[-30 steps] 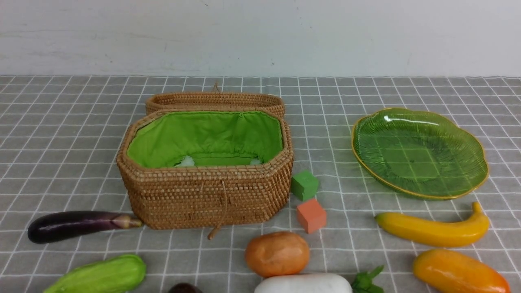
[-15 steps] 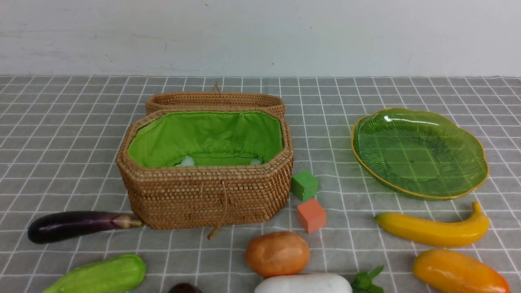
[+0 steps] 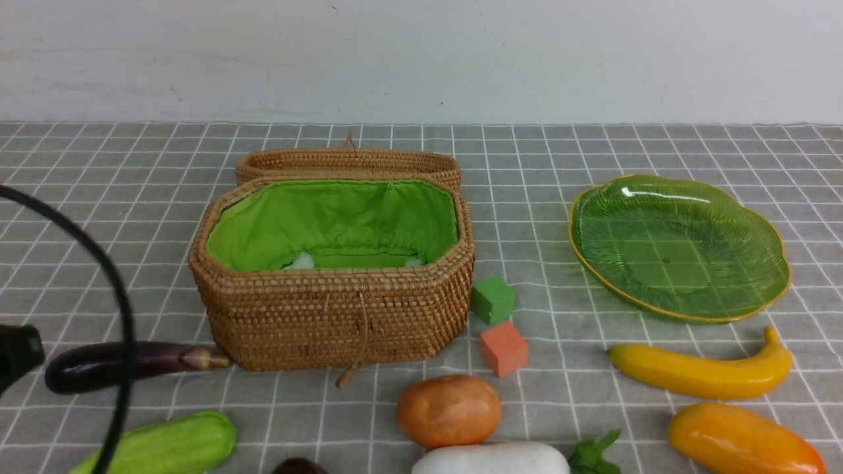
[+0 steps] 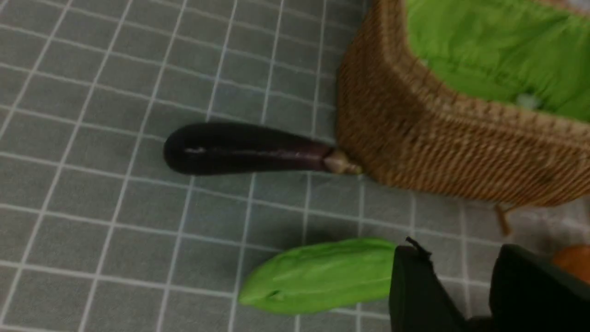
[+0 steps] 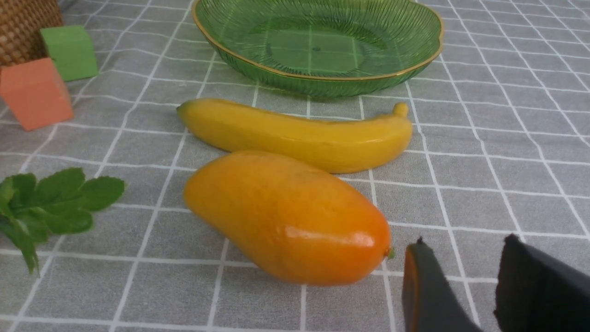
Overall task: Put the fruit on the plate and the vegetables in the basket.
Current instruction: Take a chayote with your left arm and place it on the basket on the left.
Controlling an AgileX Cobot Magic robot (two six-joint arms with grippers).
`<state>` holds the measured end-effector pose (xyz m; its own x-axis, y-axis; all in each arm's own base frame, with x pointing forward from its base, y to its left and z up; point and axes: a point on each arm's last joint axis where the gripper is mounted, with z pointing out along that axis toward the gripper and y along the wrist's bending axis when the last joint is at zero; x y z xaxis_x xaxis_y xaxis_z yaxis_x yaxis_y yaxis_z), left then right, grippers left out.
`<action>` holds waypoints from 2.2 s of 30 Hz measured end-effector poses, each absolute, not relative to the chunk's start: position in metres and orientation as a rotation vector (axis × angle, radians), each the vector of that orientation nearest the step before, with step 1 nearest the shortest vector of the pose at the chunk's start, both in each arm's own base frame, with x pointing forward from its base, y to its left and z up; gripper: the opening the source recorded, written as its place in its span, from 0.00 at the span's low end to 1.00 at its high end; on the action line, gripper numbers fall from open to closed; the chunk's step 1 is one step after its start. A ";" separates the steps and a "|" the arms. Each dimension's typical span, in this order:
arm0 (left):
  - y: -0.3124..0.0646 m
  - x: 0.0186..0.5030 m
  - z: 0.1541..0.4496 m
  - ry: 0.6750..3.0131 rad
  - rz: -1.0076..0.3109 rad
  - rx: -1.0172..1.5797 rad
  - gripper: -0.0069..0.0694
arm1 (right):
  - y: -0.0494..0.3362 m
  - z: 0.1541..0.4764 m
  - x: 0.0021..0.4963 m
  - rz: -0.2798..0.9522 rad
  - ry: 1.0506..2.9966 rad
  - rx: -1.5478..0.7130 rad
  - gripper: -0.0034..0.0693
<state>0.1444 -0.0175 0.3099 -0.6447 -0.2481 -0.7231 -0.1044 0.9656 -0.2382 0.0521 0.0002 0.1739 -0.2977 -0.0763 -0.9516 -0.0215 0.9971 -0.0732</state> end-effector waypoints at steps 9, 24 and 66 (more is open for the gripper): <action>-0.030 0.210 0.271 2.615 -0.031 0.278 0.51 | 0.000 0.174 0.052 -0.054 1.873 -0.071 0.38; -0.040 0.262 0.192 2.672 0.025 0.989 0.94 | 0.000 0.174 0.052 -0.054 1.873 -0.071 0.38; -0.094 0.389 0.286 2.160 -0.331 0.411 0.88 | 0.000 0.174 0.052 -0.054 1.873 -0.071 0.38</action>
<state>0.3890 -0.0936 0.2864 -0.5524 0.1704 -0.8159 0.4068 0.9095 -0.0855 0.0521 0.0002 0.1739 -0.2977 -0.0763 -0.9516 -0.0215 0.9971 -0.0732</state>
